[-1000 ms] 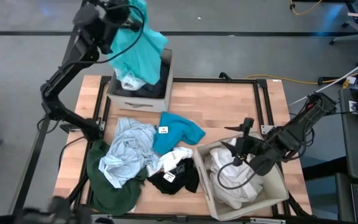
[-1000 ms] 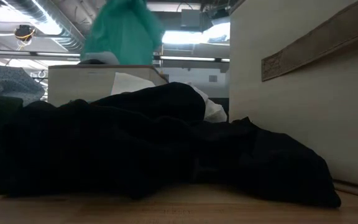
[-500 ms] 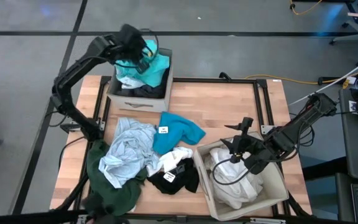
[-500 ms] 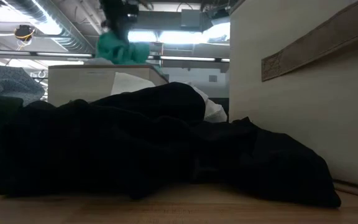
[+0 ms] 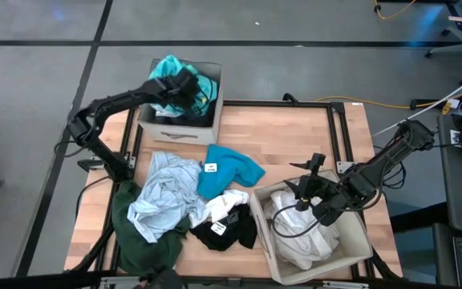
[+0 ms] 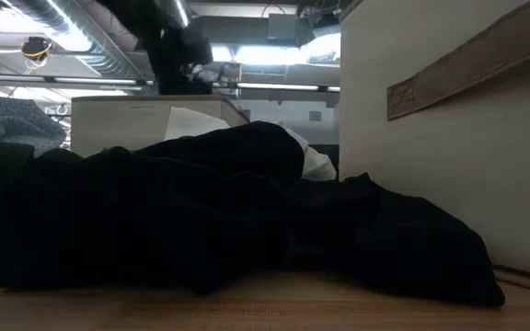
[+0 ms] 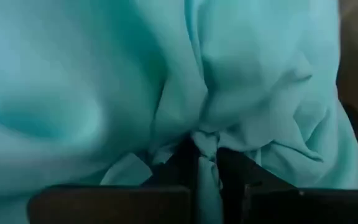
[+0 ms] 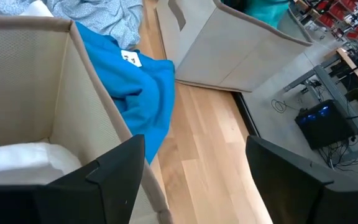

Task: Sort clothes
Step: Put the light blue shorts into the top white laundry bin

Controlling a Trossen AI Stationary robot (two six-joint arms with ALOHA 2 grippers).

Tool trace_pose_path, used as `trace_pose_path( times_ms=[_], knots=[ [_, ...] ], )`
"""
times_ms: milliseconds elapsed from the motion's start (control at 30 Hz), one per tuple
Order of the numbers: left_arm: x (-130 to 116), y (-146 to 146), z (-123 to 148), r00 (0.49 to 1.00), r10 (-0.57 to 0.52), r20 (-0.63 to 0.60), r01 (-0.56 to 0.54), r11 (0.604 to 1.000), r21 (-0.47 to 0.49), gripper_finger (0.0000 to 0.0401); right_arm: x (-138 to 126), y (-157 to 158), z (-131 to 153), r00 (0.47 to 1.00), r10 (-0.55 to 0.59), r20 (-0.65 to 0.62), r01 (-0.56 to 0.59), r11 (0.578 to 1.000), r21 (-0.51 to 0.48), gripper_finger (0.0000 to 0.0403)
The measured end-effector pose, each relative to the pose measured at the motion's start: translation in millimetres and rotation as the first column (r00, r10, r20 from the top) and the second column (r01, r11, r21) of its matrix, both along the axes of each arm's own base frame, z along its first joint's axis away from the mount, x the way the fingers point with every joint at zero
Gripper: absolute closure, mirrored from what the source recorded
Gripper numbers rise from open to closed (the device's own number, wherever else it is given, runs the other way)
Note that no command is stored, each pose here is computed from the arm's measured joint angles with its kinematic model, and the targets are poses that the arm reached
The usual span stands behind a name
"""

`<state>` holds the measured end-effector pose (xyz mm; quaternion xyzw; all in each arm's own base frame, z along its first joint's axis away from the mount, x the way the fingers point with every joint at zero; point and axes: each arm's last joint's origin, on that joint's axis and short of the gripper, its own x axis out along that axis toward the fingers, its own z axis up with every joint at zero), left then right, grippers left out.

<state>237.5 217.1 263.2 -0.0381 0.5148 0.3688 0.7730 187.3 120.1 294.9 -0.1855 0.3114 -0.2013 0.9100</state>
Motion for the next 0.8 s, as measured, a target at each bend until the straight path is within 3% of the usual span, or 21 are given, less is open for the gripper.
trace_pose_path(
  times_ms=[167,333,533,800],
  knots=[
    [-6,-8,-51,0.999,-0.004,0.048,0.006,0.999,-0.050,0.0376,0,0,0,1.000,0.000,0.000,0.000,1.000,0.000,0.0123],
    [-13,-15,-74,0.998,-0.021,0.061,0.026,0.996,-0.083,0.0362,0,0,0,1.000,0.001,0.000,-0.001,1.000,0.000,0.0123],
    [-11,-13,-66,0.997,0.000,0.083,0.008,0.996,-0.091,0.0332,0,0,0,1.000,0.001,0.000,-0.001,1.000,0.000,0.0123],
    [-5,-7,-29,0.997,0.004,0.078,0.004,0.995,-0.104,0.0237,0,0,0,1.000,-0.001,0.003,0.001,1.000,0.004,0.0123]
  ],
)
